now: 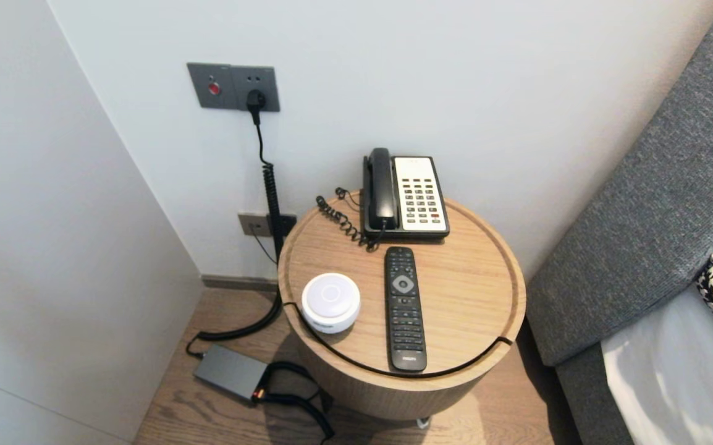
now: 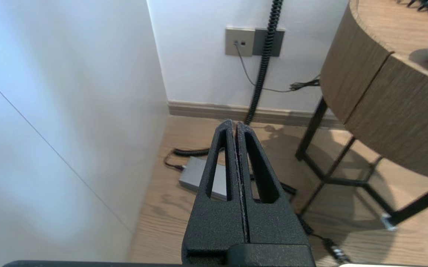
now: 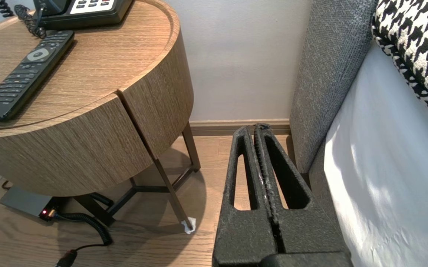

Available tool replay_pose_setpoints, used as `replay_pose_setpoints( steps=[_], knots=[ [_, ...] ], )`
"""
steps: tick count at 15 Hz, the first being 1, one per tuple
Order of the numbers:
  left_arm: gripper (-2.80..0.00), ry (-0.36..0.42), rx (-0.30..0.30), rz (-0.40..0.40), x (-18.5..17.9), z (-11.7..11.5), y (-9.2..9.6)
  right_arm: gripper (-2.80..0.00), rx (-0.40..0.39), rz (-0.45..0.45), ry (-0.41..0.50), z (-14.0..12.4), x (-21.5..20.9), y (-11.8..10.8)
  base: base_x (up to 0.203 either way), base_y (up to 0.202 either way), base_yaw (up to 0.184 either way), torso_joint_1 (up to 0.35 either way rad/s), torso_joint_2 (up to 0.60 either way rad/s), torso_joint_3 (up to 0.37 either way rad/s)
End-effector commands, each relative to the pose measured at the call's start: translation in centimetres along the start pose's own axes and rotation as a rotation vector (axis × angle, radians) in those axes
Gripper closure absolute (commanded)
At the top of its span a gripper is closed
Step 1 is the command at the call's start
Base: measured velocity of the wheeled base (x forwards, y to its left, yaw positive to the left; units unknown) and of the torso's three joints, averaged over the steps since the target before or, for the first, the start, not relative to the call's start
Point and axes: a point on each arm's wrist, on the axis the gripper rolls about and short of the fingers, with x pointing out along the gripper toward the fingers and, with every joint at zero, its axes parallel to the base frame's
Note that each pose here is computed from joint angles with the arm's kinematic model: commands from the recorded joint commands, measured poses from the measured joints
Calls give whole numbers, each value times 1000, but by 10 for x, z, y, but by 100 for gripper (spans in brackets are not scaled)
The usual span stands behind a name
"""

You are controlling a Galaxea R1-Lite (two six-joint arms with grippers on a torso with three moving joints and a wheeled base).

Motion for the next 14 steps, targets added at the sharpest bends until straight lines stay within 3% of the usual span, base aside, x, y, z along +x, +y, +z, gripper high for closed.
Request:
replay_pose_setpoints(
  steps=[1,14],
  knots=[
    [0,15,-6,0,1,-4,0,0,0,0,26,-7,2,0,0,0,0,0,0,0],
    [0,15,-6,0,1,-4,0,0,1,0,28,-7,2,0,0,0,0,0,0,0]
  ],
)
